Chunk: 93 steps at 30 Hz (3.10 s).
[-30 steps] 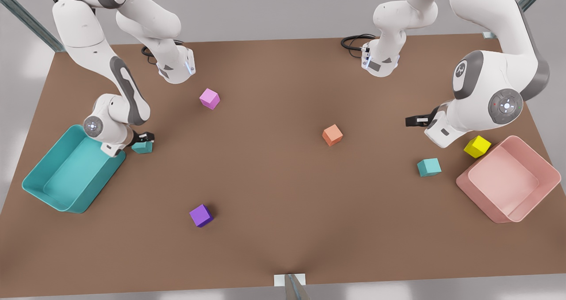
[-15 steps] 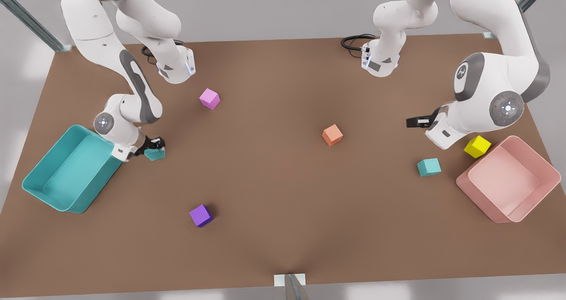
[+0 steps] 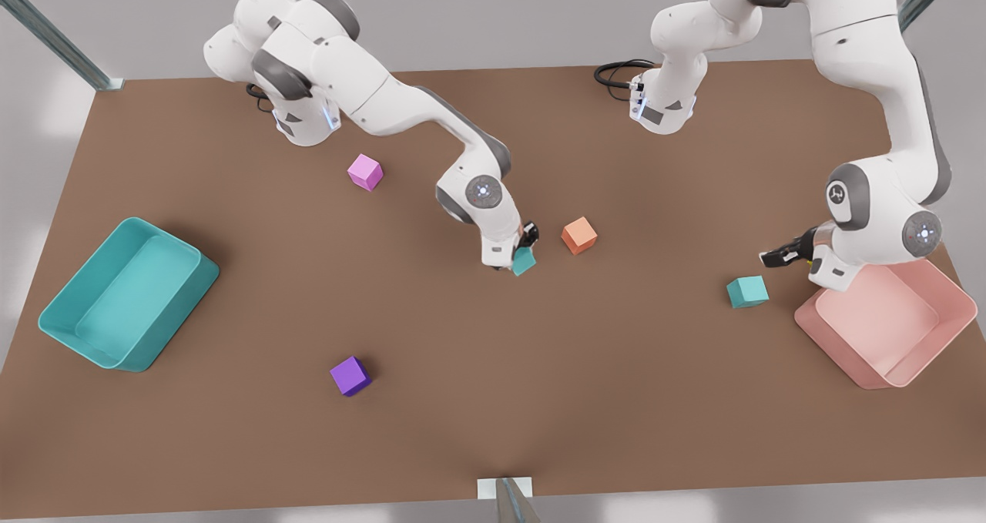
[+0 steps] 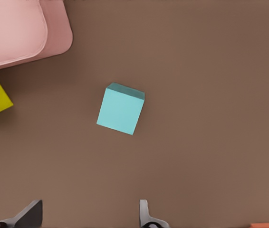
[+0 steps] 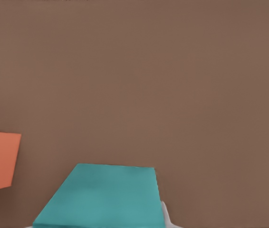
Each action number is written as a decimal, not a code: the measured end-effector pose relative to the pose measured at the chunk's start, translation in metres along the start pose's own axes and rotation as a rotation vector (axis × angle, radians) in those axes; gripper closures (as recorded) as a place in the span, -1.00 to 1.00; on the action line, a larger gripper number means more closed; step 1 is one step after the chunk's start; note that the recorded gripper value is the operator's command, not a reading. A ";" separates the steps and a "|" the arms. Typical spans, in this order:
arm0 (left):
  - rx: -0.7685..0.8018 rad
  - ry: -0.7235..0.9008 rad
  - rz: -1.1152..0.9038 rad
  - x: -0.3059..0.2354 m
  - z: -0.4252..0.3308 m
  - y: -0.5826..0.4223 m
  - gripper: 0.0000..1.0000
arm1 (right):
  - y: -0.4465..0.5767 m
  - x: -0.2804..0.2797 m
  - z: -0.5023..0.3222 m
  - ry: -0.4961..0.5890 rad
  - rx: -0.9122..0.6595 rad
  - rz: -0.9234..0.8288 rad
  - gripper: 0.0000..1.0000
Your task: Stack the two blue cubes on top of each other
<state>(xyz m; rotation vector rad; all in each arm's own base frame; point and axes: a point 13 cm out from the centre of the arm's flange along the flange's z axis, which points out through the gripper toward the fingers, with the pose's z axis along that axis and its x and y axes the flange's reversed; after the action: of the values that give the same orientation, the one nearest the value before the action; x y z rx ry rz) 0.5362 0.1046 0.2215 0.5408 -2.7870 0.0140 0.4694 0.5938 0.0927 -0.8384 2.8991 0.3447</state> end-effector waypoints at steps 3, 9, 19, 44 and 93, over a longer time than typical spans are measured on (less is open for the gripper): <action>0.010 -0.059 0.026 -0.021 0.019 -0.001 -1.00 | 0.010 -0.001 0.022 -0.002 0.021 0.100 -0.31; 0.009 -0.108 0.116 -0.050 0.053 -0.006 -1.00 | 0.010 -0.007 0.026 -0.017 0.034 0.308 -1.00; -0.006 -0.123 0.216 -0.075 0.110 -0.010 -1.00 | -0.194 -0.080 -0.236 -0.007 -0.012 0.887 -1.00; -0.005 -0.159 0.381 -0.068 0.092 -0.109 0.16 | -0.356 0.128 -0.443 0.333 0.313 0.447 -1.00; 0.161 -0.135 0.192 0.203 0.135 -0.468 -1.00 | -0.359 0.128 -0.432 0.386 0.268 0.229 -1.00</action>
<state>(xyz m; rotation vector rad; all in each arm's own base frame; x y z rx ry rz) 0.4893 -0.4130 0.1305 0.3198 -2.9768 0.2549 0.5385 0.1270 0.4237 -0.5846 3.2998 -0.2152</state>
